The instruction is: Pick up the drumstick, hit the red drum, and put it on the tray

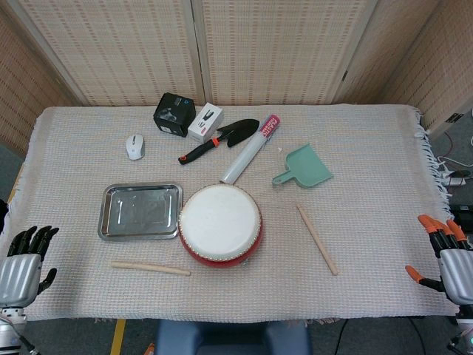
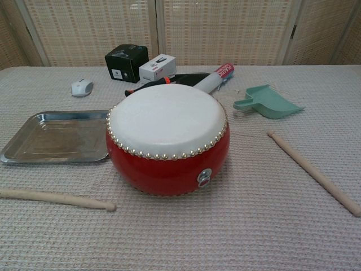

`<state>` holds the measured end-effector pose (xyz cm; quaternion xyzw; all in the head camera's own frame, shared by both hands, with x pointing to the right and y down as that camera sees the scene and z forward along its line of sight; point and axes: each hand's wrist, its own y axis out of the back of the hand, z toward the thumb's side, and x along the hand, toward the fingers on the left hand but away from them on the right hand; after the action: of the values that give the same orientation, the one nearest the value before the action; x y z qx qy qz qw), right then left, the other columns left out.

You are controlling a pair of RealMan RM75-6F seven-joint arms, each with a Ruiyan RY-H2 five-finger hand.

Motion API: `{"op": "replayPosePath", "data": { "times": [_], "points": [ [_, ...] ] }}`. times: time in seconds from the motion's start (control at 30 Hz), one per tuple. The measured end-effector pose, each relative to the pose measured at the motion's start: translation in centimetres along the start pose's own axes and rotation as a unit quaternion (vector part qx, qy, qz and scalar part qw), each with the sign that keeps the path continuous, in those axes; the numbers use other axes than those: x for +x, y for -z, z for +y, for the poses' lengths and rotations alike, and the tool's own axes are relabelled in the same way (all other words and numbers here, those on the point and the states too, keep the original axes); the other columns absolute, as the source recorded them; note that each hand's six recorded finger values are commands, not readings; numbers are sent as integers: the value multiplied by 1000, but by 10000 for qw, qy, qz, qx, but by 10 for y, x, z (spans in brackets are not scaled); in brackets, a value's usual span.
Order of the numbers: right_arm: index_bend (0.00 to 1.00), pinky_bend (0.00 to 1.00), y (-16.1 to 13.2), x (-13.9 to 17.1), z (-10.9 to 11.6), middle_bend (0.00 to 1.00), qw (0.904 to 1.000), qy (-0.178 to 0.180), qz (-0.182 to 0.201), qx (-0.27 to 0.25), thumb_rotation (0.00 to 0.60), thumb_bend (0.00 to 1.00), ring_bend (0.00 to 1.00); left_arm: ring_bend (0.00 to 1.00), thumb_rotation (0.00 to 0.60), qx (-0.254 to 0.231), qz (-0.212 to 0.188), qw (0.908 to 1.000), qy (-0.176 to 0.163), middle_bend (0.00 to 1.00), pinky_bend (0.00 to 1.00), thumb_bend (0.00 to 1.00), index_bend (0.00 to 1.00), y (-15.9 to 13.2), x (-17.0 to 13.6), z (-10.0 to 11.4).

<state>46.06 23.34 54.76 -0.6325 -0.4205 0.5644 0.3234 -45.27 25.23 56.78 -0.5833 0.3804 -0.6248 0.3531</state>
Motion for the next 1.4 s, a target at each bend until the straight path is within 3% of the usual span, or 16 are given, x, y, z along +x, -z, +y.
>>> {"op": "replayPosePath", "data": {
  "times": [0.33, 0.6, 0.77, 1.03, 1.4],
  "points": [
    [58, 54, -3, 5, 7, 69, 9999, 89, 69, -4, 600, 183, 0, 69, 600, -189, 20, 9998, -1, 121, 94, 251, 162, 2, -5, -2],
    [57, 54, -7, 7, 9, 69, 9997, 142, 212, -36, 600, 183, 0, 145, 600, -690, -388, 9968, 92, 193, 102, 319, 295, -16, 2, -3],
    [57, 54, -10, 6, 12, 69, 9994, 176, 294, -28, 600, 183, 0, 152, 600, -876, -883, 9913, 424, 218, 107, 390, 396, -42, 18, -15],
    [57, 54, -8, 9, 14, 69, 9994, 201, 267, -44, 600, 183, 0, 150, 600, -1116, -1572, 9751, 1098, 211, 107, 382, 377, -100, 33, -50],
    [57, 54, -6, 9, 15, 69, 9995, 217, 214, -23, 600, 182, 0, 114, 600, -1048, -1841, 9621, 1717, 186, 92, 356, 379, -159, 36, -90]
  ]
}}
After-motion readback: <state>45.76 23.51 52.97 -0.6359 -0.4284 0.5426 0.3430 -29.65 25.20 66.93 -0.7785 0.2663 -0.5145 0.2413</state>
